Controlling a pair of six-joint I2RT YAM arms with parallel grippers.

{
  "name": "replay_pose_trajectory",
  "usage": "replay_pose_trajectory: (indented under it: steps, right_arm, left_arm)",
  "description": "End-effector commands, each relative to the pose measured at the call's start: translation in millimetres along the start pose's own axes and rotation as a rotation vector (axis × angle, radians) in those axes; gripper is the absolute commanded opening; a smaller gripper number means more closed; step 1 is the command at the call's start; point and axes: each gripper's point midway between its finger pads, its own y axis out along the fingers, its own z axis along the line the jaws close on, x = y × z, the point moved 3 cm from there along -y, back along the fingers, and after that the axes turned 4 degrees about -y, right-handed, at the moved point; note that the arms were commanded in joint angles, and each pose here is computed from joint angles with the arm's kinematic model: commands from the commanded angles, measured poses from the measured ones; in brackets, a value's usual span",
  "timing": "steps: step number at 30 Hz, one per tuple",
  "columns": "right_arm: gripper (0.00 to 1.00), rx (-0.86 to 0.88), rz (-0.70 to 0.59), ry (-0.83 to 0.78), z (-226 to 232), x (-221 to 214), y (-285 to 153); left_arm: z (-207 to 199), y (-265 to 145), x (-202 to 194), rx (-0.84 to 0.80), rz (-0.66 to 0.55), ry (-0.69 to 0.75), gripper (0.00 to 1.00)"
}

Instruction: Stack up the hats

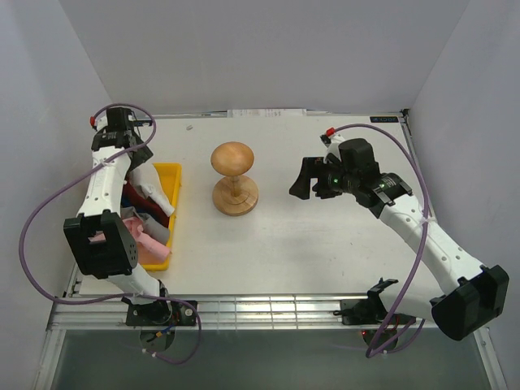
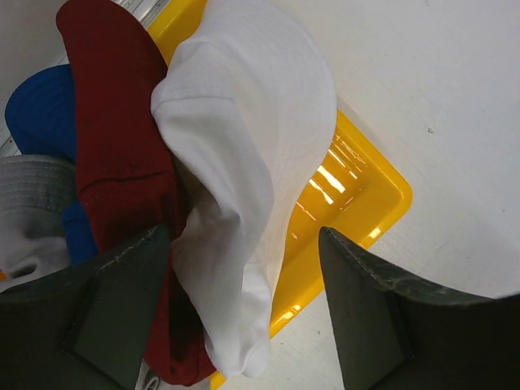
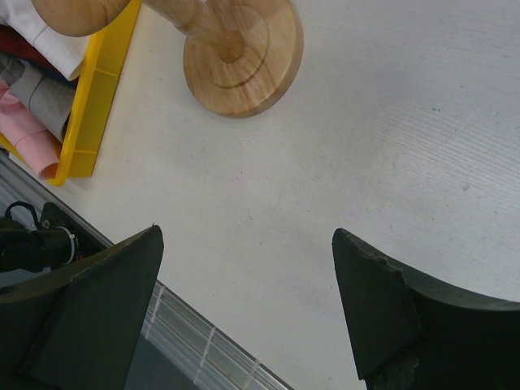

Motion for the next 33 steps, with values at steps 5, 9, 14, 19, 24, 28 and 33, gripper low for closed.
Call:
replay_pose_trajectory:
  steps: [5,9,14,19,24,28,33]
  right_arm:
    - [0.9,0.019,-0.015,-0.038,-2,2,6]
    - [0.9,0.016,-0.011,-0.038,-3,0,7]
    - [0.9,0.011,0.0,-0.035,-5,-3,9]
    - [0.9,0.011,0.0,-0.033,-5,-4,9]
    - [0.9,0.016,0.001,-0.029,-4,-4,8]
    - [0.9,0.018,-0.003,-0.024,-3,-3,8]
    - [0.9,0.029,-0.008,-0.023,0,0,6]
  left_arm:
    - [5,8,8,0.028,-0.026,0.008,0.82]
    - [7,18,-1,0.049,-0.004,0.007,0.79]
    - [7,26,-8,0.052,0.019,0.015,0.69]
    - [8,29,-13,0.05,0.033,0.022,0.62]
    - [6,29,-14,0.04,0.039,0.023,0.41]
    - [1,21,-5,0.006,0.02,0.029,0.14]
    - [-6,2,10,-0.056,-0.006,0.023,0.0]
